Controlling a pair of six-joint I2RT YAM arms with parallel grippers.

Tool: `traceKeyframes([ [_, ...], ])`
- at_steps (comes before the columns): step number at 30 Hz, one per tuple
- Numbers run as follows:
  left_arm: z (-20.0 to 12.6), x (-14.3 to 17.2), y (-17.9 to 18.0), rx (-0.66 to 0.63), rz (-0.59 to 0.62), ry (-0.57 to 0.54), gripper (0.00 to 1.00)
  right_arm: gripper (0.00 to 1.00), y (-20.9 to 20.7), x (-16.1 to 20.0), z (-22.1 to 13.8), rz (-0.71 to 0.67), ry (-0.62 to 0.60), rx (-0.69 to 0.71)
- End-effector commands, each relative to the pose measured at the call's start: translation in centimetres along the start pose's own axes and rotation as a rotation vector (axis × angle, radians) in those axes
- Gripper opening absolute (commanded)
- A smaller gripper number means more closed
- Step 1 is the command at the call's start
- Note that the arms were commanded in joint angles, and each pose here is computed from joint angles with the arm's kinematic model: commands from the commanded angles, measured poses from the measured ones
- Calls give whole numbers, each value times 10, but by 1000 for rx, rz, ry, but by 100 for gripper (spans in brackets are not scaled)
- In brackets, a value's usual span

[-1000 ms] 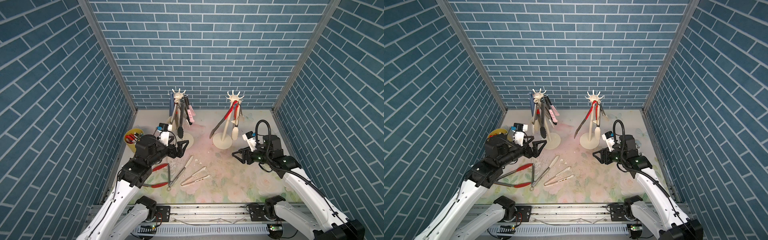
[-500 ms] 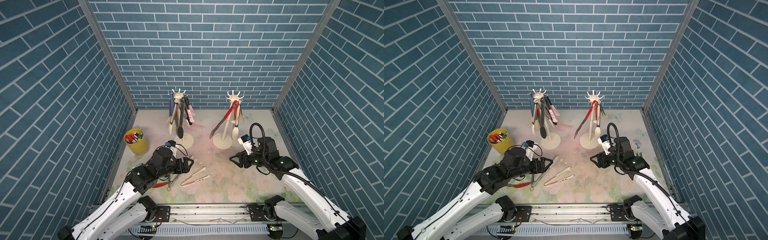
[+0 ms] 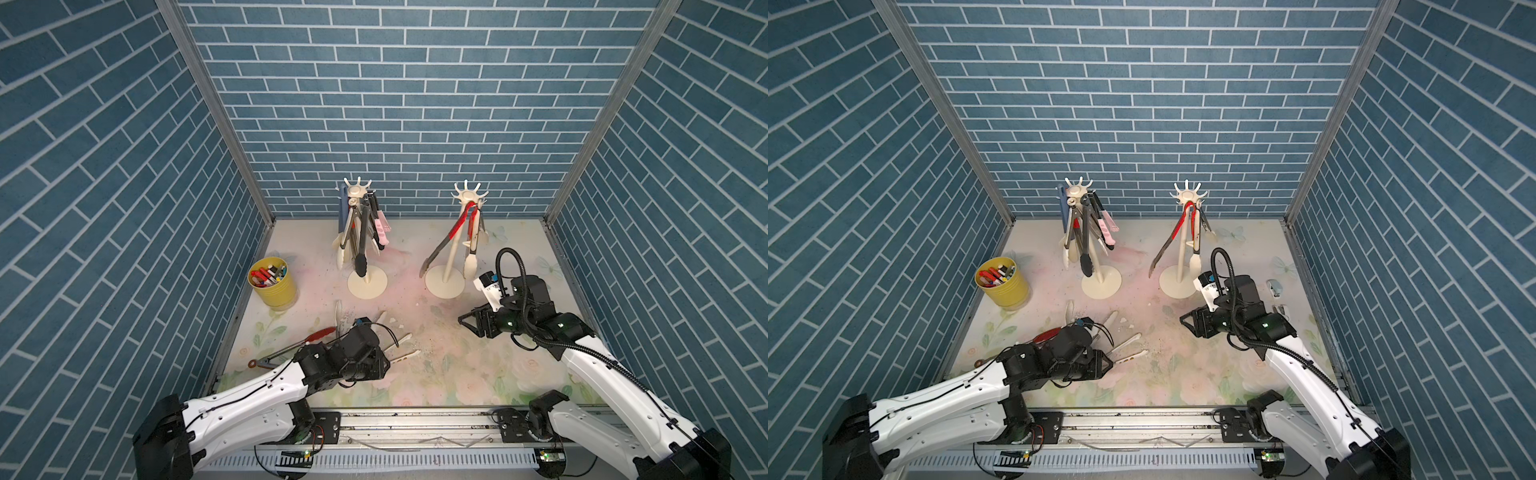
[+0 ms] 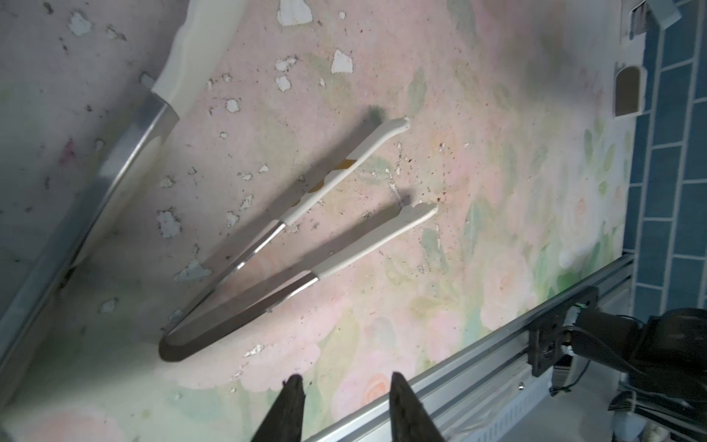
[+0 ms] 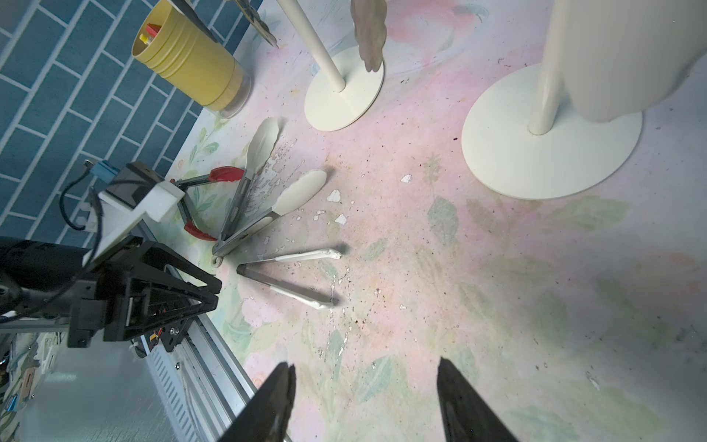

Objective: Hang food tongs on kitchen utensil racks
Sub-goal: Move the food tongs to the center of the board.

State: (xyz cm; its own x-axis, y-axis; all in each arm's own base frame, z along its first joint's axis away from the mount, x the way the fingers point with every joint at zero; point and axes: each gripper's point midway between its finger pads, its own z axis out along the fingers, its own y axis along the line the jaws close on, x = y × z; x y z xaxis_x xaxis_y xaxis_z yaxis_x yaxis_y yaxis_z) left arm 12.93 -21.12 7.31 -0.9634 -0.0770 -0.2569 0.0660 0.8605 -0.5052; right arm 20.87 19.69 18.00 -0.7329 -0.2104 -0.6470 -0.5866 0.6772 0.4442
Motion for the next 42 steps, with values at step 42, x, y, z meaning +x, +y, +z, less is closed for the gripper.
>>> traceKeyframes([
  [42, 46, -46, 8, -229, 149, -72, 31, 59, -9, 9, 14, 13, 45, 31],
])
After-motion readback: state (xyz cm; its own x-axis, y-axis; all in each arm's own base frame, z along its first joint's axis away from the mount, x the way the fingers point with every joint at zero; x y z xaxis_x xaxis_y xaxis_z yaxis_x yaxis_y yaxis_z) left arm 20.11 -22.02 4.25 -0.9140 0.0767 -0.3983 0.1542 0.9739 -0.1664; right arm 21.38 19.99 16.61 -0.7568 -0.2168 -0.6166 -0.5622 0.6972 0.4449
